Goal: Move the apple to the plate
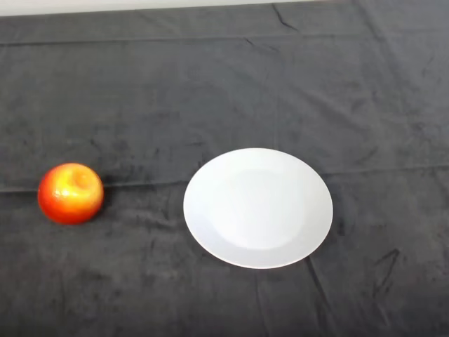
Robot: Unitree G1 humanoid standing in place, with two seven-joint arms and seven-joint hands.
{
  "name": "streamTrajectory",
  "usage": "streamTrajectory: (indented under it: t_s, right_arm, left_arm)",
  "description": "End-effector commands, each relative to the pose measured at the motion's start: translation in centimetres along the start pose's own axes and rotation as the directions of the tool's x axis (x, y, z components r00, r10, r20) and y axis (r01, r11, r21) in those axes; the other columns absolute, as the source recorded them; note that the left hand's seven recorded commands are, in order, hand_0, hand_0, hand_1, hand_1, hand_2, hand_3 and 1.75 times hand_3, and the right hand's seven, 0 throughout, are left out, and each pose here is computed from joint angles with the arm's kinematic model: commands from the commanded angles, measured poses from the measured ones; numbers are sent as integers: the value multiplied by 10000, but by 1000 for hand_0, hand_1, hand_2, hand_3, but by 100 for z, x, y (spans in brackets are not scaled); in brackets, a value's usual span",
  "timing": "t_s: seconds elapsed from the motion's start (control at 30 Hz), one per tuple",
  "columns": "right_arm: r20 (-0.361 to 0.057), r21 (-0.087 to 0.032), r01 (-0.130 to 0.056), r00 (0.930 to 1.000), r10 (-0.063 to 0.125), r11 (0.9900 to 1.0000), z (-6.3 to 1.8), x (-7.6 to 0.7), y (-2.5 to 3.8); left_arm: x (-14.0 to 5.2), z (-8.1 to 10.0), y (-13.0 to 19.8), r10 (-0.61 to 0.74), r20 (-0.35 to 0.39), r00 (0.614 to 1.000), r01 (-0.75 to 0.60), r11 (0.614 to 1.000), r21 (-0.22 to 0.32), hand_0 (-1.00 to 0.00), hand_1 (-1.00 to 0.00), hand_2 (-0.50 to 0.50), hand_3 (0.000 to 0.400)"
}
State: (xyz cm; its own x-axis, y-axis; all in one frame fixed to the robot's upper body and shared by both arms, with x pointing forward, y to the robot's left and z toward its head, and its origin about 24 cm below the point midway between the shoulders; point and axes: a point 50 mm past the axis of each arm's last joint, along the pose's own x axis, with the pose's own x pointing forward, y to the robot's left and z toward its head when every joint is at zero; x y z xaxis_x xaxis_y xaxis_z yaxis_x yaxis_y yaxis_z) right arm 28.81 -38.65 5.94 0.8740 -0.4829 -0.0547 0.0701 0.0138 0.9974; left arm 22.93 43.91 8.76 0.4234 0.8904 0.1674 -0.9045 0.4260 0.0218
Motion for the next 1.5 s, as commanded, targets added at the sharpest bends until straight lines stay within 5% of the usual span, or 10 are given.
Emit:
streamTrajectory:
  t_s: [0.03, 1.0, 1.5]
  right_arm:
    - [-25, 112, -289, 9996, 290, 9995, -26, 56, 108]
    - [-24, 113, -289, 9996, 290, 9995, -26, 56, 108]
    - [-22, 116, -288, 9996, 288, 9995, -26, 56, 107]
  left_arm:
    - [106, 145, 54, 245, 407, 9989, -245, 9997, 1, 0, 0, 0, 0]
    - [4, 199, -377, -1289, 881, 9877, 1225, 9896, 749, 0, 0, 0, 0]
    - [-240, 220, -884, -3525, 1234, 9277, 3385, 9332, 1207, 0, 0, 0, 0]
